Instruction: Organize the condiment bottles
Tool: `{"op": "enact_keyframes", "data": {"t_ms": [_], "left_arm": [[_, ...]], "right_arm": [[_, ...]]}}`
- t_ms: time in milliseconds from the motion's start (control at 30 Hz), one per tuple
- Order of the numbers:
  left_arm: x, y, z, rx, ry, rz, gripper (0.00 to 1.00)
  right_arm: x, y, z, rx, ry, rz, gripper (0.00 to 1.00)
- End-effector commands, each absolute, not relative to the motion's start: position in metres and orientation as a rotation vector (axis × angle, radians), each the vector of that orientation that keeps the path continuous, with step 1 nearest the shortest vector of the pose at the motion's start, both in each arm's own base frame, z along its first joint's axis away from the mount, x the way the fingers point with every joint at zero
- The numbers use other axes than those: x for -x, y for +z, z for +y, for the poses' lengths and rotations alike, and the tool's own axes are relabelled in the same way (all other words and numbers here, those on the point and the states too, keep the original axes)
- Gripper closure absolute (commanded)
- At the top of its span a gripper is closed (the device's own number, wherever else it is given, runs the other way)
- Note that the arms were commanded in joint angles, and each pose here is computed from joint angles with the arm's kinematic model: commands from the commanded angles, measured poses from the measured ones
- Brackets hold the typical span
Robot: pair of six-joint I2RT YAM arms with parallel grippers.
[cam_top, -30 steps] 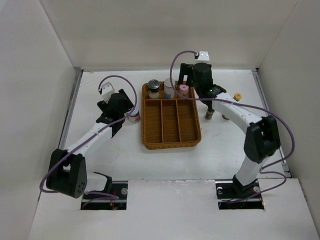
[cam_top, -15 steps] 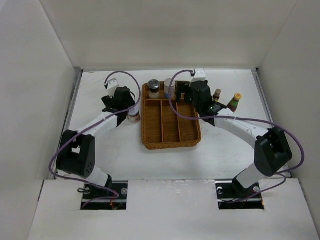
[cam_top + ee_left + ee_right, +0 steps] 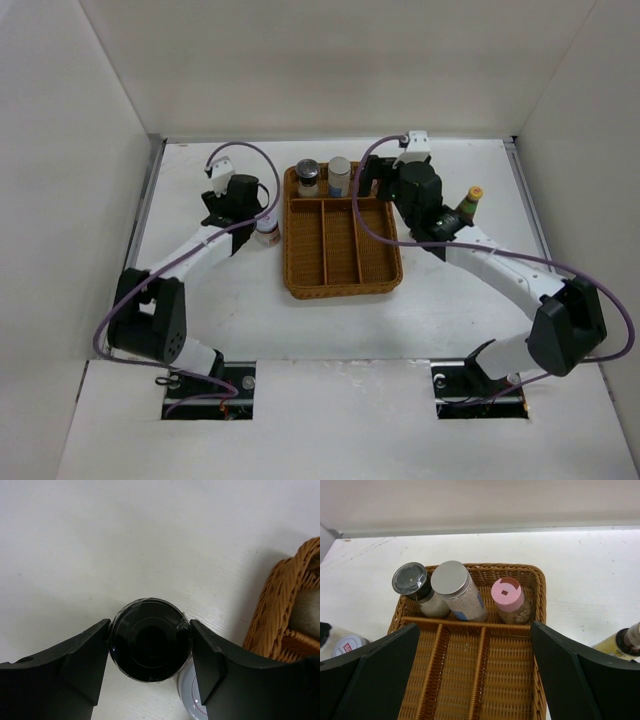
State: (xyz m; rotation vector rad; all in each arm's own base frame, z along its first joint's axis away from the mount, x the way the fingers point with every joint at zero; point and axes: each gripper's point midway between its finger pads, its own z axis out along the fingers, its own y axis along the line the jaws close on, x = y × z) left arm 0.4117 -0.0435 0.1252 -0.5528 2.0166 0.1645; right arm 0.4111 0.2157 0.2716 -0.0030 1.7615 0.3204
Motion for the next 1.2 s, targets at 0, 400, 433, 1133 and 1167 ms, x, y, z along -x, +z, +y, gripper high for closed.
{"op": "enact_keyframes", "data": {"t_ms": [0,400,433,1133,1167], "left_arm": [[-0.411,0.241,-0.034,0.616,0.095,1.701,0.58],[-0.378,0.293,-0.166,0.323,-0.214,1.709,0.57],[-0.379,0.289,-0.176,0.306,-0.230,1.721,0.57],[-0.431,0.182,-0.242,0.181,-0.195,1.861,0.50],[-0.432,0.177,-0.240,0.184,-0.186,1.865,0.47]], "right_arm": [[-0.406,0.280,0.217,-0.023,0.350,1.722,0.00],[-0.362,0.294,0.173,-0.125,0.342,1.647,0.11],[-0.357,0.295,0.169,-0.134,0.350,1.640,0.25],[-0.325,0.258,0.154,-0.192,0.414,1.656,0.53],[-0.325,0.257,0.154,-0.190,0.415,1.658,0.52]]}}
